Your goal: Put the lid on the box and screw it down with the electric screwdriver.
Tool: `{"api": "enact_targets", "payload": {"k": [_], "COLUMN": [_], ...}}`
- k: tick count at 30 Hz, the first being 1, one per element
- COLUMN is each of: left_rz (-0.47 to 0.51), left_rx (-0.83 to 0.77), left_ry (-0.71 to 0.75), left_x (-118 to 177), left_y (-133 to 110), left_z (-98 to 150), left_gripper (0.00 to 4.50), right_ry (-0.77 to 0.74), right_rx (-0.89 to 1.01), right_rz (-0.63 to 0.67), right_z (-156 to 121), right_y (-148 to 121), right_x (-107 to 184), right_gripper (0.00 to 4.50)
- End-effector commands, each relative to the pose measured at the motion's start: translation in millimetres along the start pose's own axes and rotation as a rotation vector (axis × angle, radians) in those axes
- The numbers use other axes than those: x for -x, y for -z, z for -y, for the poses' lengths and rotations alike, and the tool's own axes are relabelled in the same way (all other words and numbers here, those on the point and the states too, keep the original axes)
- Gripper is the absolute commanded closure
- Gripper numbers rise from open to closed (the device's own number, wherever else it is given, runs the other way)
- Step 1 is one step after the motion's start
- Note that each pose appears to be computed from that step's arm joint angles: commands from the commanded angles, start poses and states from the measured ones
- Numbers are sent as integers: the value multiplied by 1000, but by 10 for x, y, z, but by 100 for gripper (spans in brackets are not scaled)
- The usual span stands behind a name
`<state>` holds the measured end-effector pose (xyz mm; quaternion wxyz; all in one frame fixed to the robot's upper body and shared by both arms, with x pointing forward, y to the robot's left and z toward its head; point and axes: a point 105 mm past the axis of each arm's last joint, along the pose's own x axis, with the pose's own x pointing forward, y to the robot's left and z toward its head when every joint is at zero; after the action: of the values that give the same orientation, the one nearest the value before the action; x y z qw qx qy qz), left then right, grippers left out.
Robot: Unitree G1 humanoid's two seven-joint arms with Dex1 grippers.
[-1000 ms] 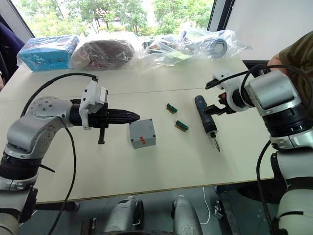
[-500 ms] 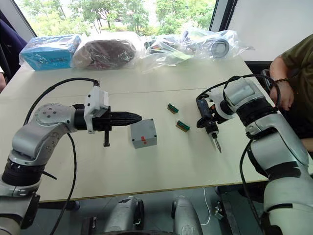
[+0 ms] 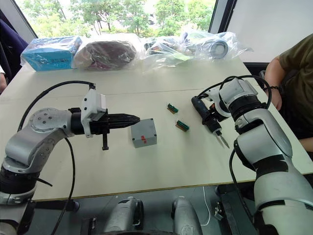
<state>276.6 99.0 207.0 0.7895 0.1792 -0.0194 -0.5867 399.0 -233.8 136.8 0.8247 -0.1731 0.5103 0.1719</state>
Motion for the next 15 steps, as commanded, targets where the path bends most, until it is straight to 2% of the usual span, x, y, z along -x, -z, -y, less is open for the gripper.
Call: {"api": "enact_targets", "payload": {"k": [1,2,4,5,7,10,13,15], "left_rz": [-16,-49,-90,-100,-108,-118,-167,-179], "left_rx": [-17,-30,-48,-55,-64,-67,-86,-86], "left_ry": [-13,-13,-11,-13,-16,-9,1,4], "left_x": [48,52,110,105,124,137,80,88], "left_y": [26,88,168,180,187,202,288,309], "left_z": [-67,-96,-128,-153,-186,-211,-216,-229], "left_gripper": [450,450,450,450,450,450,450,450], "right_ry": [179,136,88,27,-23,-50,-86,-92], "right_rx": [148,211,289,302,287,252,244,264], "right_rz": [225,362,516,687,913,1137,1396,1460], "right_z": [296,183,-12,-180,-372,-573,-897,-1095], "right_y": [-389,-584,-775,-929,-1073,-1132,-1081,-1043], "right_x": [484,663,890,1074,1356,1633,1832,1839], "right_gripper": [259,259,259,259,259,259,259,259]}}
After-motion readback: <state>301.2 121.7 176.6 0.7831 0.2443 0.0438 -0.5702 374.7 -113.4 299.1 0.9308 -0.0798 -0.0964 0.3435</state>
